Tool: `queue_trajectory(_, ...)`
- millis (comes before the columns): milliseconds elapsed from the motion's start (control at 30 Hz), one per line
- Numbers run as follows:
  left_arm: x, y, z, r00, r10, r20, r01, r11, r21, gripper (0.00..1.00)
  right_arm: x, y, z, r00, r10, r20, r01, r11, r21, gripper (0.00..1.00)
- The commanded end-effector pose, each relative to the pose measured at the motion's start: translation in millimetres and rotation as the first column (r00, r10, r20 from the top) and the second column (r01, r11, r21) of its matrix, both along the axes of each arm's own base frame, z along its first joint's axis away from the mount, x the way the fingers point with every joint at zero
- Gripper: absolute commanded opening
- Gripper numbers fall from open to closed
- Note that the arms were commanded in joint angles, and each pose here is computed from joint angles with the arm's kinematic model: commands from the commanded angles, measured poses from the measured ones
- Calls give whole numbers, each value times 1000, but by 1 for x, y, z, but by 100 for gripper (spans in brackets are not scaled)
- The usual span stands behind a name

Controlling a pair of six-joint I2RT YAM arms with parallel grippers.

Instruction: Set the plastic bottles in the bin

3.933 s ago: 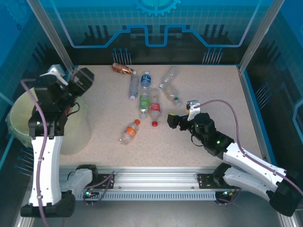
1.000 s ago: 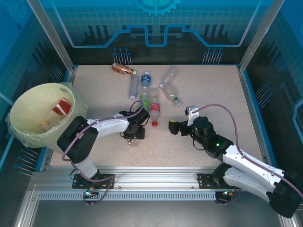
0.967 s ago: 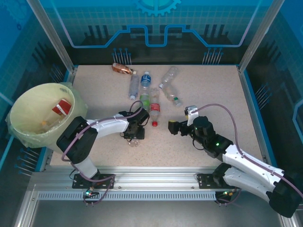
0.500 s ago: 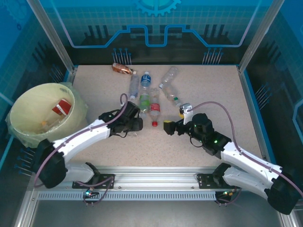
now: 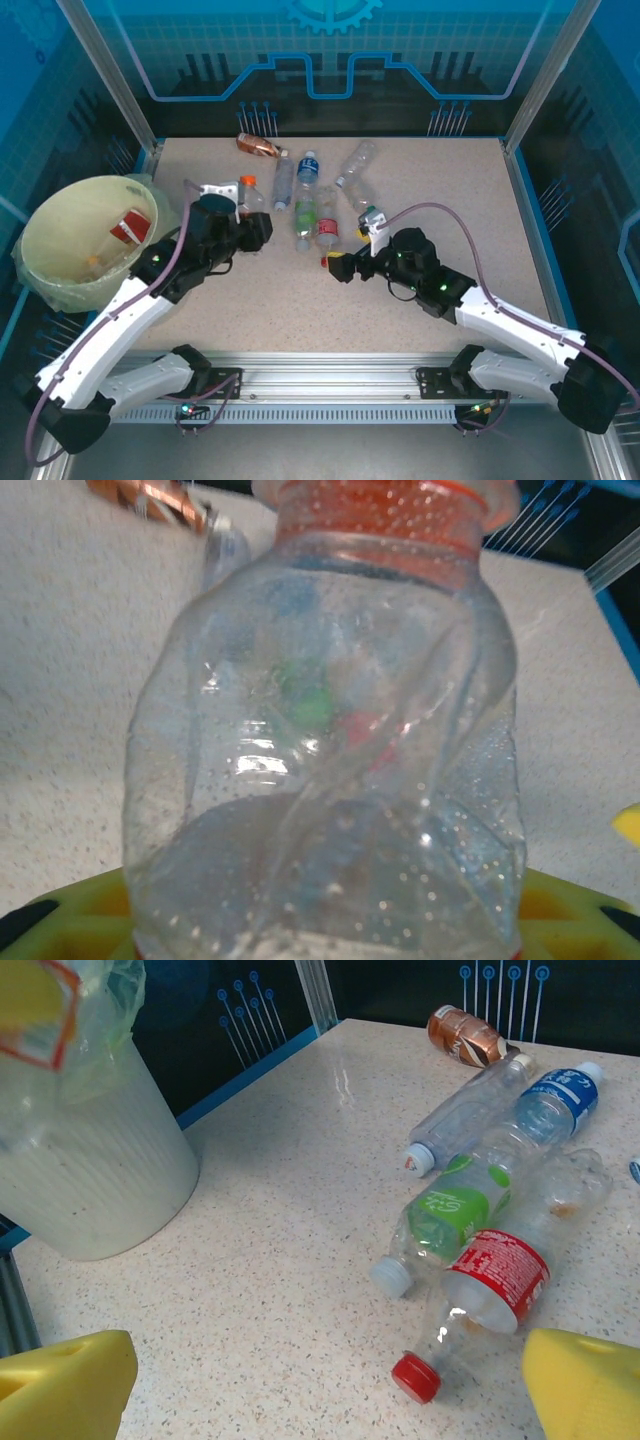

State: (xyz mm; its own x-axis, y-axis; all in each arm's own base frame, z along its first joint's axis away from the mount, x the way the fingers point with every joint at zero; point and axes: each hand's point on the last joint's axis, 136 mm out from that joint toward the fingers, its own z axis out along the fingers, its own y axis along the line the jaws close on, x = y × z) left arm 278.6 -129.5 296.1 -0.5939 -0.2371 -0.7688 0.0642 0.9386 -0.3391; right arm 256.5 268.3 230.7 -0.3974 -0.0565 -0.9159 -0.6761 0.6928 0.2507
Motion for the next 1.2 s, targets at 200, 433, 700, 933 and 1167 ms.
queue_trajectory(200,-7,63,125,936,138,324,-196,969,152,51,4,18,26,997,30,69,-32,999,16,100)
queue_trajectory(433,-16,145,170,787,412,460,-562,786,257,51,7,11,24,998,-11,64,11,1000,7,100)
queue_trajectory(700,-36,241,155,644,649,405,-765,550,337,51,6,6,24,997,-23,67,23,1000,-3,100)
queue_trajectory(933,-46,291,103,563,794,230,-811,477,339,52,9,8,22,997,-23,68,24,1000,-5,100)
queue_trajectory(1167,-66,330,34,424,905,-29,-872,417,255,53,10,15,21,998,4,63,-2,1000,-21,100)
